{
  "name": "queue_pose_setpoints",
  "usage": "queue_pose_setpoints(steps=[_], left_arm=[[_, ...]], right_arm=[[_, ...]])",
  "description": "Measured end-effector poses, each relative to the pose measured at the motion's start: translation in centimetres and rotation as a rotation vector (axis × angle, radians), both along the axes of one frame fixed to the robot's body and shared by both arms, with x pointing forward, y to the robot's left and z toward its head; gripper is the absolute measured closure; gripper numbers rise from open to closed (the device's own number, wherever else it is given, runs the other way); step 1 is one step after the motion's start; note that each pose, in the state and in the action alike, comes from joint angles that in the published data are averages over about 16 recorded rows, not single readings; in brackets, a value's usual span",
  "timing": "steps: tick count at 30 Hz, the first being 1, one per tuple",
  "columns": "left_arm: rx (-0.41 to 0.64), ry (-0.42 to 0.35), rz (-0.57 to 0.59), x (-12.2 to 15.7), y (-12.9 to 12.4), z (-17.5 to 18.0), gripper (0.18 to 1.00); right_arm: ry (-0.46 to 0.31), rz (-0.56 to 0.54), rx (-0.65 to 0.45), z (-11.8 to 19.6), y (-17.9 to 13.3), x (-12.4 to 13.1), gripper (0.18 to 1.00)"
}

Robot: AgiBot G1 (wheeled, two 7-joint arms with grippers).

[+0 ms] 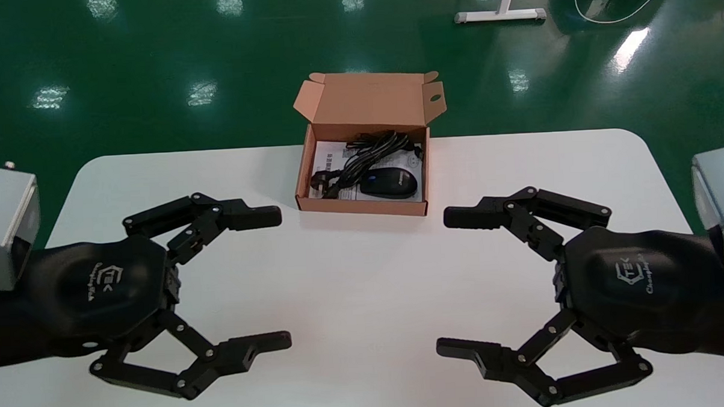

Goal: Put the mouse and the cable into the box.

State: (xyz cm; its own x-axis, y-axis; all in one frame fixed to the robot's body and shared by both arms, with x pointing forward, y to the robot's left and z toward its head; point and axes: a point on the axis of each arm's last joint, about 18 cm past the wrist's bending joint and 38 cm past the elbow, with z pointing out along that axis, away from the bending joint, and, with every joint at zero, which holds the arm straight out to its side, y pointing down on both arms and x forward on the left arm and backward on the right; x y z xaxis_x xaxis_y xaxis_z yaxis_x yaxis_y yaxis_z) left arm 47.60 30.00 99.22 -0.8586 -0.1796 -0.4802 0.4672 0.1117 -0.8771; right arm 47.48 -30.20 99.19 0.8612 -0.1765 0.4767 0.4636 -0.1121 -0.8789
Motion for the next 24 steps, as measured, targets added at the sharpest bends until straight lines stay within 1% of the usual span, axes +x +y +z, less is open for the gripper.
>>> queue_pose_setpoints(steps=[24], left_arm=[[-0.001, -0.001, 0.001, 0.06, 0.0, 0.02, 0.184]], right_arm=[[-0.001, -0.001, 0.001, 0.02, -0.01, 0.05, 0.178]])
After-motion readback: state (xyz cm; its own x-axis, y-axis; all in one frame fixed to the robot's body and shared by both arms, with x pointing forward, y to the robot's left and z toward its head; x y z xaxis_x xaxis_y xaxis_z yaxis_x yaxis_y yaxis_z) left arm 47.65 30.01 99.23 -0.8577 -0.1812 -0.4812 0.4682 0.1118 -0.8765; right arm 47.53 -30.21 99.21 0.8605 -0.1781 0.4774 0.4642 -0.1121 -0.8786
